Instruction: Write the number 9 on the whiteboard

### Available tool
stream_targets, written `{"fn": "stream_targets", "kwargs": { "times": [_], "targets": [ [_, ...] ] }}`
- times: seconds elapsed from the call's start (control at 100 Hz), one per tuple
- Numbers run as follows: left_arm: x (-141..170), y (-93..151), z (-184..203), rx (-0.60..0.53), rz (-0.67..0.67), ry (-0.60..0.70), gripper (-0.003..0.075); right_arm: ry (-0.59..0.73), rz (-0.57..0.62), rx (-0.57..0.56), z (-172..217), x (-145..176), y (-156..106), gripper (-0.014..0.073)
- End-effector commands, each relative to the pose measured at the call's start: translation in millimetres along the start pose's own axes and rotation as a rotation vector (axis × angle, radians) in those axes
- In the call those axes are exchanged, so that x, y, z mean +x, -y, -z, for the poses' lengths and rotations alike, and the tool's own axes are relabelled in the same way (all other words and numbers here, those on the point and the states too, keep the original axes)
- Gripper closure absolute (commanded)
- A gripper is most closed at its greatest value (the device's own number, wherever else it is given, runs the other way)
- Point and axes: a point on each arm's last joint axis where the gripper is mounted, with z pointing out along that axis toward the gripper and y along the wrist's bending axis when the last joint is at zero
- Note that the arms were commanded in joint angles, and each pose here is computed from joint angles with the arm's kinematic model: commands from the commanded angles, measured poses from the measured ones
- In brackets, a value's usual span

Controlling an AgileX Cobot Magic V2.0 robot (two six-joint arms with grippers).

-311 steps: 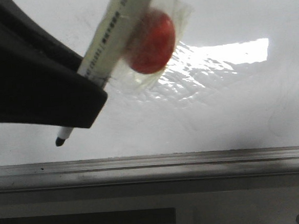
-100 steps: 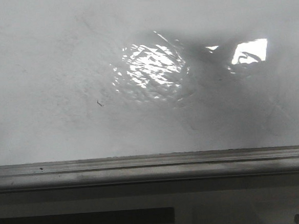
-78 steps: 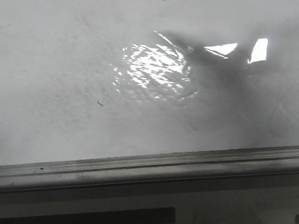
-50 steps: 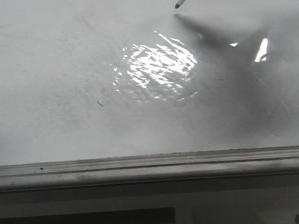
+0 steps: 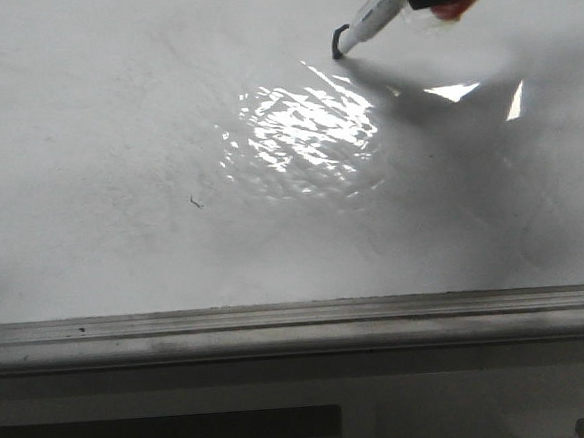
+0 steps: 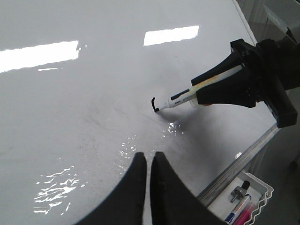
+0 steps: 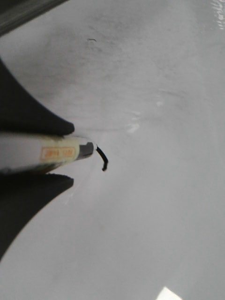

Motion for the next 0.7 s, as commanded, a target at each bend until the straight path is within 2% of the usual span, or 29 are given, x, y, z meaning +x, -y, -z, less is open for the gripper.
{"fn": "stream_targets", "kwargs": {
  "times": [0.0,0.29,0.55,0.69],
  "targets": [
    [-11.3,-1.5,1.2,-0.023,0.026,0.045,0.0741,-0.051,0.010,-0.017,4.0,-0.3,1.3,0.0637],
    [-11.3,-1.5,1.2,-0.023,0.026,0.045,0.0741,0.019,-0.017,0.095,12.3,-10.1,22.6,0.0637],
    [-11.3,-1.5,1.2,-0.023,0.026,0.045,0.0741,0.043,-0.016,0.106,9.6,-25.4,29.5,0.0637],
    [-11.3,-1.5,1.2,-0.023,0.026,0.045,0.0741,-0.033,-0.019,0.068,7.7,-19.6,26.7,0.0637]
  ]
}}
